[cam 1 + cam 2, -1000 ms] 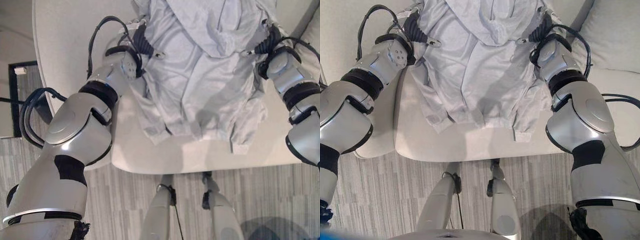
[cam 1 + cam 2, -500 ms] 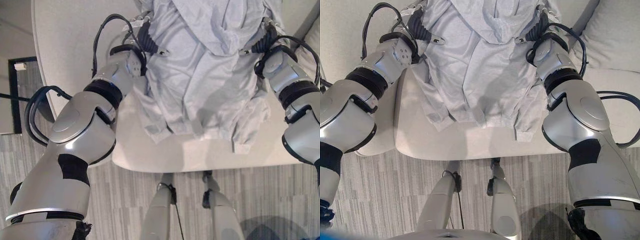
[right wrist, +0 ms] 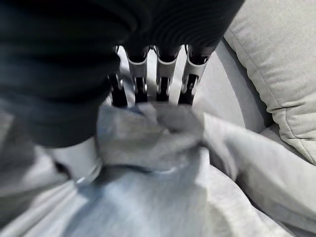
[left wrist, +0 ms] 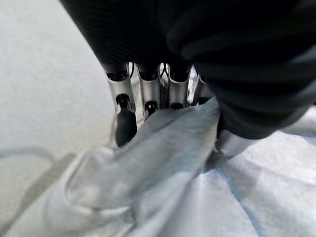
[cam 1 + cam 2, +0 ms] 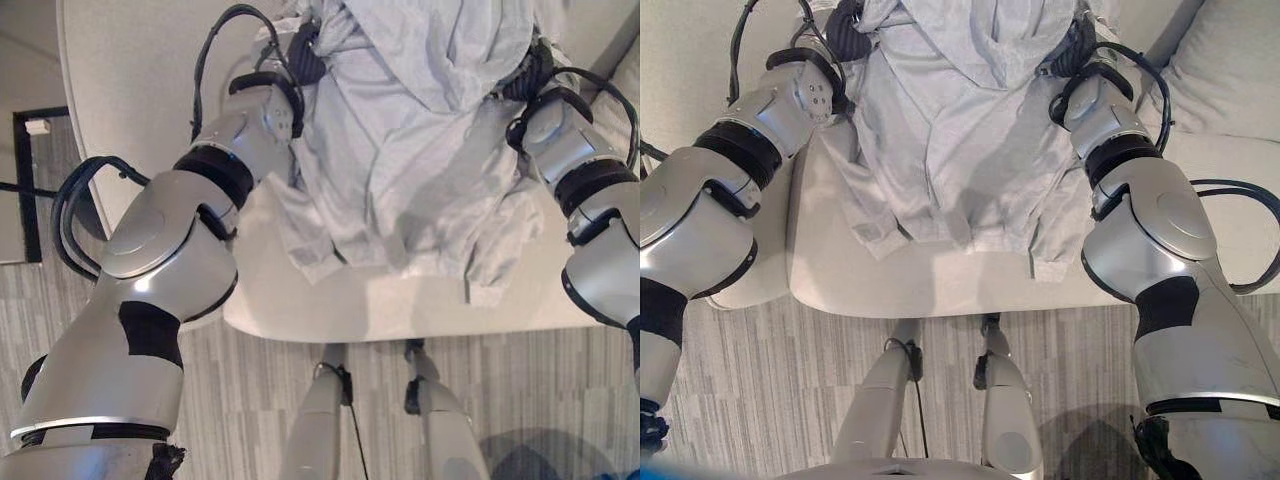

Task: Hang the clothes on the sofa on the clothes rack.

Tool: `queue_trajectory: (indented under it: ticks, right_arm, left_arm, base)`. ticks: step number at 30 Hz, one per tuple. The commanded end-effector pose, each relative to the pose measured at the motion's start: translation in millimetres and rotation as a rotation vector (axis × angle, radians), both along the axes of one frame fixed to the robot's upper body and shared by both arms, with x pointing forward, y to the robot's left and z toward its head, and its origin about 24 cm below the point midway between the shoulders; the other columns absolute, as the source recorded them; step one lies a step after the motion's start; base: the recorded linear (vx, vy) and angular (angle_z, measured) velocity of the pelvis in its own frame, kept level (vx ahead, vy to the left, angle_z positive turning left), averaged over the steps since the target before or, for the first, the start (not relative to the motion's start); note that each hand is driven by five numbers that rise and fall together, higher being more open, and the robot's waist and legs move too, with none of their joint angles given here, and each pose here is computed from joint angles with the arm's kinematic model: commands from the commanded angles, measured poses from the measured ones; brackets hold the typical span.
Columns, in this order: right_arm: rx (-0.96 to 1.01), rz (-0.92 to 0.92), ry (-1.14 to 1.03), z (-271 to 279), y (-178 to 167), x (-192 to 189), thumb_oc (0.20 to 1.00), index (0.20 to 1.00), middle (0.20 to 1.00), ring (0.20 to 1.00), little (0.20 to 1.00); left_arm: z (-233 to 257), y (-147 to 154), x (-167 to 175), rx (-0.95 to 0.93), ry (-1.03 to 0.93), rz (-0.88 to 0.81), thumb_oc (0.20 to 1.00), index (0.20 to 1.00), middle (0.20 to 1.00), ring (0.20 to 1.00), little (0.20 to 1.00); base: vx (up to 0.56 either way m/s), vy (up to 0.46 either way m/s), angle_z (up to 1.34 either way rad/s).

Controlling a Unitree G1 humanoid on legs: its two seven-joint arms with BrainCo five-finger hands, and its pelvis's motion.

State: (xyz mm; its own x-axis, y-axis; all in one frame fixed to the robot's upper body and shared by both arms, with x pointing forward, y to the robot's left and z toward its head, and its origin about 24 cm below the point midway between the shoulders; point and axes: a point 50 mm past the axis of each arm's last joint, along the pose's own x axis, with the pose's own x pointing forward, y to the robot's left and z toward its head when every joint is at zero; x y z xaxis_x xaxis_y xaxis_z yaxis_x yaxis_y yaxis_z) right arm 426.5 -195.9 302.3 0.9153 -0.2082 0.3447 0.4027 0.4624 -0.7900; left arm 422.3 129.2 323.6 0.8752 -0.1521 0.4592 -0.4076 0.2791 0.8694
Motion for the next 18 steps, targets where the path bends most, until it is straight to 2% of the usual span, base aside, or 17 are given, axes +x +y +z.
queue_trajectory:
  ticks: [1,8,18]
  right_arm:
    - [0.027,0.128,-0.183,69.9,32.9,-11.7,0.200,0.200,0.200,0.200,0.200]
    - [0.065,0.166,-0.210,71.8,35.2,-12.8,0.200,0.200,0.200,0.200,0.200]
    - [0.359,0.374,-0.368,59.7,46.7,-20.0,0.200,0.200,0.200,0.200,0.200]
  left_arm:
    - [75.8,-6.4,-19.1,-0.011,-0.194,0.012,0.200,0.200,0.200,0.200,0.200]
    - [78.2,-3.3,-20.3,-0.011,-0.204,0.012,0.200,0.200,0.200,0.200,0.200]
    - [73.6,10.7,-23.5,-0.061,-0.261,-0.022,0.200,0.200,0.200,0.200,0.200]
  base:
    - [0.00,0.000,0.00]
    - [0.00,0.000,0.00]
    - [0.00,0.000,0.00]
